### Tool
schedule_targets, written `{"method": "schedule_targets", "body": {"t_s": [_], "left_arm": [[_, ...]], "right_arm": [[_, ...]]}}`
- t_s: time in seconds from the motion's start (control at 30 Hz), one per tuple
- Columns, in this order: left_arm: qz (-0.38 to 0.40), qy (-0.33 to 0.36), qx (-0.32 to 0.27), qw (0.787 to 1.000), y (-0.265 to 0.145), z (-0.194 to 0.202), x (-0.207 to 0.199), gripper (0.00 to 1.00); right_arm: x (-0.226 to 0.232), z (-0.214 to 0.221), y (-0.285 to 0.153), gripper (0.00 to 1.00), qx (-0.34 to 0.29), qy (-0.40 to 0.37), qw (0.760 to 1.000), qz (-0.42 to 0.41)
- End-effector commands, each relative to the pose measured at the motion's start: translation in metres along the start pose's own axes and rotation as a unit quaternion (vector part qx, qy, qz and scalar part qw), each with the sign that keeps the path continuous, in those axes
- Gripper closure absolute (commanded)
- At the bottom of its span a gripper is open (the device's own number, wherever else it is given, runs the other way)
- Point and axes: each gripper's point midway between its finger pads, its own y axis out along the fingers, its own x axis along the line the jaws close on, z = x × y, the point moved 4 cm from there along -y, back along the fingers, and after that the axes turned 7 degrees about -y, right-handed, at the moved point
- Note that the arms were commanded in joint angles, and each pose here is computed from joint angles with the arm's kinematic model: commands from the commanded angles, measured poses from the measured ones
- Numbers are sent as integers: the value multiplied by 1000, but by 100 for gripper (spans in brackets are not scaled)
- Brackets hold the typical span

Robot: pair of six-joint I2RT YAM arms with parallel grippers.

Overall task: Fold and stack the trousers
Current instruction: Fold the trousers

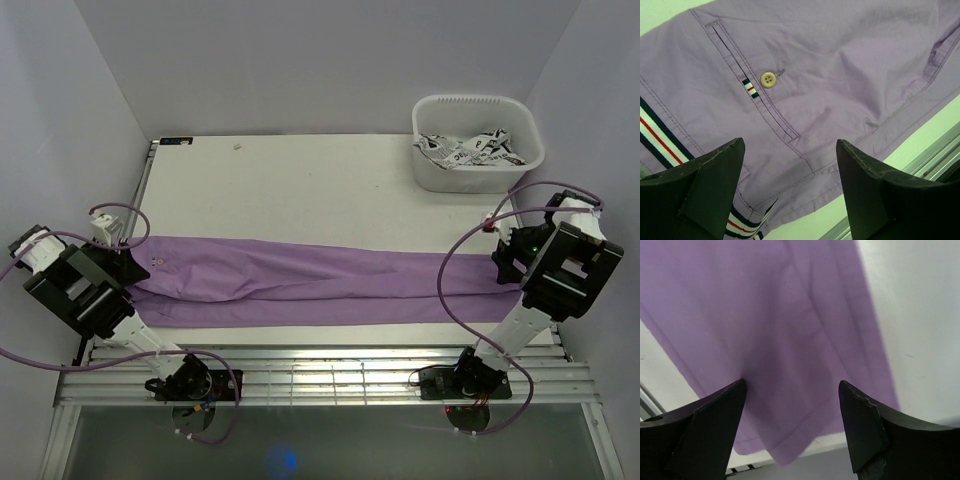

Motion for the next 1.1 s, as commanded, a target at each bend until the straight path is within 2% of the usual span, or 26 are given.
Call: {"method": "schedule_targets", "body": {"t_s": [0.0, 0.03, 0.07, 0.13, 0.17, 0.23, 0.3, 0.4, 0.53, 0.57, 0.6, 0.63, 0.67, 0.77, 1.07], "left_arm": [[2, -27, -14, 1000, -1, -5, 2, 16], [-4, -25, -11, 1000, -1, -5, 4, 16], [-3, -27, -9, 1000, 0, -3, 3, 16], [-8, -21, -5, 1000, 0, -1, 3, 16], [-13, -15, 0, 1000, -1, 1, 2, 16], [-16, -11, 3, 1000, -1, 3, 1, 16], [-17, -6, 2, 1000, -1, 2, 0, 16], [-18, 7, -3, 1000, -2, 0, -1, 16], [-15, 25, -7, 1000, 0, 0, -5, 16], [-16, 29, -8, 999, 0, -1, -5, 16], [-16, 31, -10, 999, 2, -1, -3, 16], [-16, 31, -10, 999, 2, -2, -3, 16], [-14, 31, -10, 999, 3, -3, -2, 16], [-8, 29, -12, 999, 7, -4, -2, 16], [6, 29, -7, 1000, 15, 5, -5, 16]], "right_arm": [[28, 9, 13, 21, 31, -1, 999, -27], [28, 16, 16, 24, 50, -16, 999, -14], [44, 16, 20, 33, 57, -27, 998, -13], [49, 17, 18, 37, 61, -70, 996, 6], [52, 15, 8, 42, 65, -85, 994, 28], [53, 9, 2, 44, 53, -120, 990, 54], [51, 4, -16, 31, 59, -141, 984, 93], [48, -10, -35, 26, 43, -167, 976, 130], [41, -44, -56, 19, -18, -202, 968, 148], [39, -54, -52, 15, -34, -199, 969, 140], [37, -61, -50, 15, -42, -197, 970, 134], [32, -77, -47, 15, -52, -209, 969, 124], [30, -82, -39, 17, -64, -179, 976, 107], [25, -104, -15, 21, -84, -171, 980, 54], [16, -138, 44, 26, -76, -138, 986, -60]]}}
